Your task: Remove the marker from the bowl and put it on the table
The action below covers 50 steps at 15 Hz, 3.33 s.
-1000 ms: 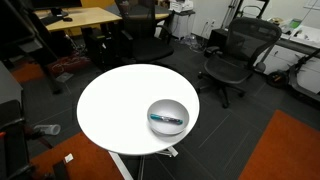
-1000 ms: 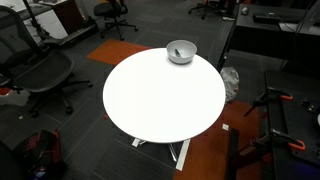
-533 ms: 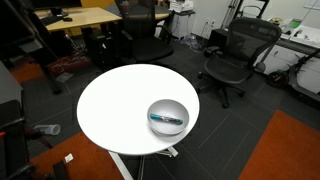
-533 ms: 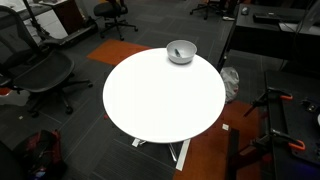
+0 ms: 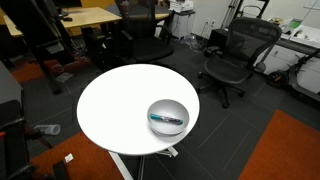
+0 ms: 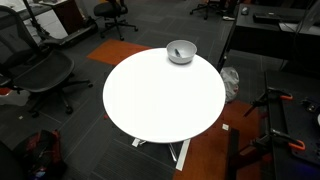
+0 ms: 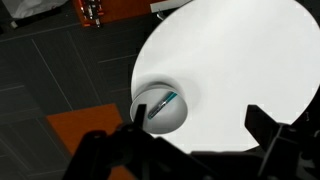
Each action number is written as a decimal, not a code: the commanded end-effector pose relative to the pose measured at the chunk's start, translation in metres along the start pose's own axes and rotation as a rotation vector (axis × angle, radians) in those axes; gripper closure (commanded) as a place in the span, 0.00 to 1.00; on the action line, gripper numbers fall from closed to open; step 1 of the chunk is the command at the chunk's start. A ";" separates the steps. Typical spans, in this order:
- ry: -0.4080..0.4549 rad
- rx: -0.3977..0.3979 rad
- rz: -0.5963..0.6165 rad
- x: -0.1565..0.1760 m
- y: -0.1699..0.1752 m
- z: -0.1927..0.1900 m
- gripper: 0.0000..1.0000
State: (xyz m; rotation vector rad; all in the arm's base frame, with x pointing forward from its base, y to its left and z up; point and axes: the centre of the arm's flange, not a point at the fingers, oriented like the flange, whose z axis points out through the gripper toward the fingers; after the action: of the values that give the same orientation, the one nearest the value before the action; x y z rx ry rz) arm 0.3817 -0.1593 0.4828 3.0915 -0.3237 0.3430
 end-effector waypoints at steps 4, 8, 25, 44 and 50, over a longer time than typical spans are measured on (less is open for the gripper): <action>-0.009 -0.038 0.225 0.050 -0.011 0.046 0.00; -0.021 -0.035 0.337 0.067 -0.008 0.078 0.00; -0.041 -0.075 0.655 0.141 -0.013 0.220 0.00; -0.128 -0.126 0.688 0.203 0.036 0.339 0.00; -0.190 -0.136 0.680 0.201 0.040 0.363 0.00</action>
State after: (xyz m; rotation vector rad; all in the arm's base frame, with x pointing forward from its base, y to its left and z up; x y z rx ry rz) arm 0.6331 -0.2453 0.1782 2.7611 -1.3480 0.0706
